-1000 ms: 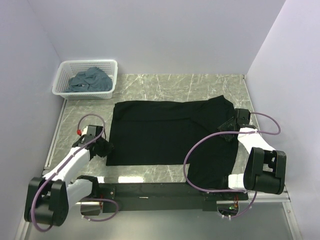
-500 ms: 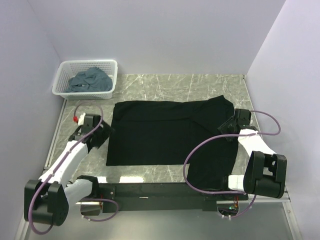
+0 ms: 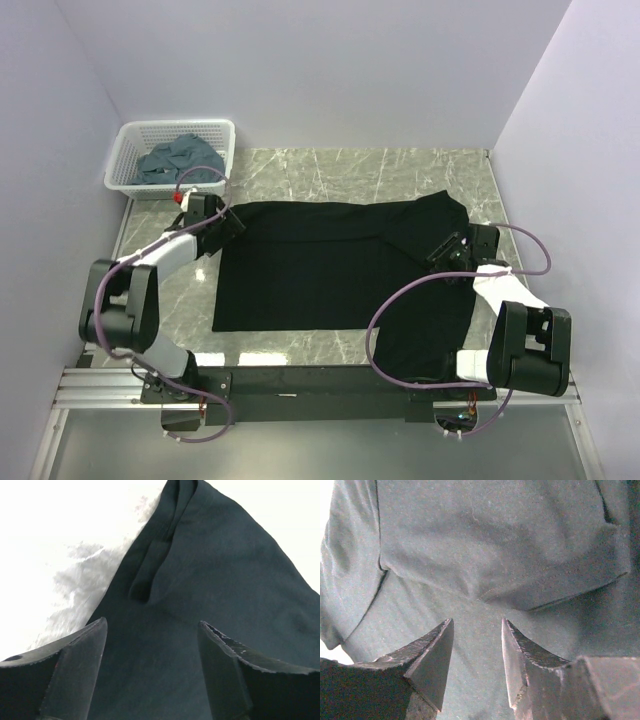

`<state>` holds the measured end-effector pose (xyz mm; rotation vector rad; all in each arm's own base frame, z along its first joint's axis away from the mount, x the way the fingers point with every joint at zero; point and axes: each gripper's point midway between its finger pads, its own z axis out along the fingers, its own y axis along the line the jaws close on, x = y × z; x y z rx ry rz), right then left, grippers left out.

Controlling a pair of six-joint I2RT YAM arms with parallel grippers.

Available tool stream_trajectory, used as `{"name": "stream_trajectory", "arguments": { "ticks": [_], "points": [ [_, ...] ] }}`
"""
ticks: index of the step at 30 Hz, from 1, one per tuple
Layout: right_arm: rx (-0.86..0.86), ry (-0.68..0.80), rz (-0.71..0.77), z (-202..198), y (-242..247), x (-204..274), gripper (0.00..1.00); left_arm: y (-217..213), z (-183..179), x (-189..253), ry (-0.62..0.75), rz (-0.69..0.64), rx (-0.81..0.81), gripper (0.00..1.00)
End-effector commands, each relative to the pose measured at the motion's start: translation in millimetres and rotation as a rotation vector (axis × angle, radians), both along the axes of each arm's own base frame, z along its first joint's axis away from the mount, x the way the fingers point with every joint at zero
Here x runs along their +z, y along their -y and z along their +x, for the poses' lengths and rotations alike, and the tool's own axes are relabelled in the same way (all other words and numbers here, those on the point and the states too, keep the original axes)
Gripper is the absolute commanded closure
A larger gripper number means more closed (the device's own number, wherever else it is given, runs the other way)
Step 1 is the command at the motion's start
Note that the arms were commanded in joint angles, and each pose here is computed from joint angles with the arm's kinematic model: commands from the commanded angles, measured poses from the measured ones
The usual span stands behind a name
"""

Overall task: Fold and stack the t-shirts
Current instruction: Fold the tshirt

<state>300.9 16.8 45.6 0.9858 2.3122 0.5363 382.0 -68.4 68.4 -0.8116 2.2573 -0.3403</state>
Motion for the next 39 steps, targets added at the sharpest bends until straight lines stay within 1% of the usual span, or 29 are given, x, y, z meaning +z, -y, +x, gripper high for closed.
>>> {"name": "stream_trajectory", "arguments": {
  "ticks": [1,4,6,7,12,14,17,18,20,21,22,25,29,33,35,37,38,39],
  "points": [
    [-0.014,0.044,-0.029,8,5,5,0.5,5,30,14,0.071,0.006,-0.024,0.23],
    [-0.066,-0.018,-0.079,2,17,-3,0.52,6,40,17,0.07,0.028,-0.042,0.26],
    [-0.084,-0.058,-0.096,-5,21,-7,0.51,4,40,9,0.033,0.053,-0.054,0.26],
    [-0.095,-0.063,-0.11,-7,24,-9,0.51,3,46,14,0.045,0.075,-0.069,0.26],
    [-0.07,-0.009,-0.082,6,18,-6,0.47,6,48,15,0.03,0.083,-0.108,0.25],
    [-0.063,0.032,-0.055,15,14,-2,0.46,8,44,18,0.025,0.072,-0.114,0.25],
    [-0.06,0.033,-0.037,20,12,-6,0.43,10,35,25,0.024,0.062,-0.131,0.24],
    [-0.058,0.032,-0.036,21,12,-7,0.43,8,30,24,0.015,0.073,-0.136,0.24],
    [-0.05,0.039,-0.029,25,10,-8,0.43,5,25,36,0.039,0.088,-0.142,0.24],
    [-0.049,0.041,-0.022,24,9,-9,0.43,1,21,36,0.04,0.111,-0.143,0.24],
    [-0.046,0.055,-0.017,27,9,-8,0.43,-1,18,45,0.064,0.122,-0.144,0.24],
    [-0.033,0.051,0.017,28,2,-7,0.43,-13,9,46,0.085,0.184,-0.122,0.25],
    [-0.026,0.114,0.03,44,0,8,0.43,-18,9,53,0.097,0.211,-0.113,0.24],
    [-0.02,0.164,0.026,66,-2,27,0.44,-16,12,58,0.114,0.202,-0.114,0.24],
    [-0.016,0.16,0.027,75,-4,25,0.44,-13,12,58,0.114,0.19,-0.12,0.25],
    [-0.019,0.184,0.027,90,-5,34,0.44,-13,12,59,0.121,0.186,-0.121,0.25],
    [-0.024,0.164,0.03,94,-5,27,0.44,-13,12,60,0.122,0.187,-0.12,0.25],
    [-0.03,0.183,0.031,105,-4,34,0.44,-13,12,60,0.122,0.189,-0.12,0.25]
  ]
}}
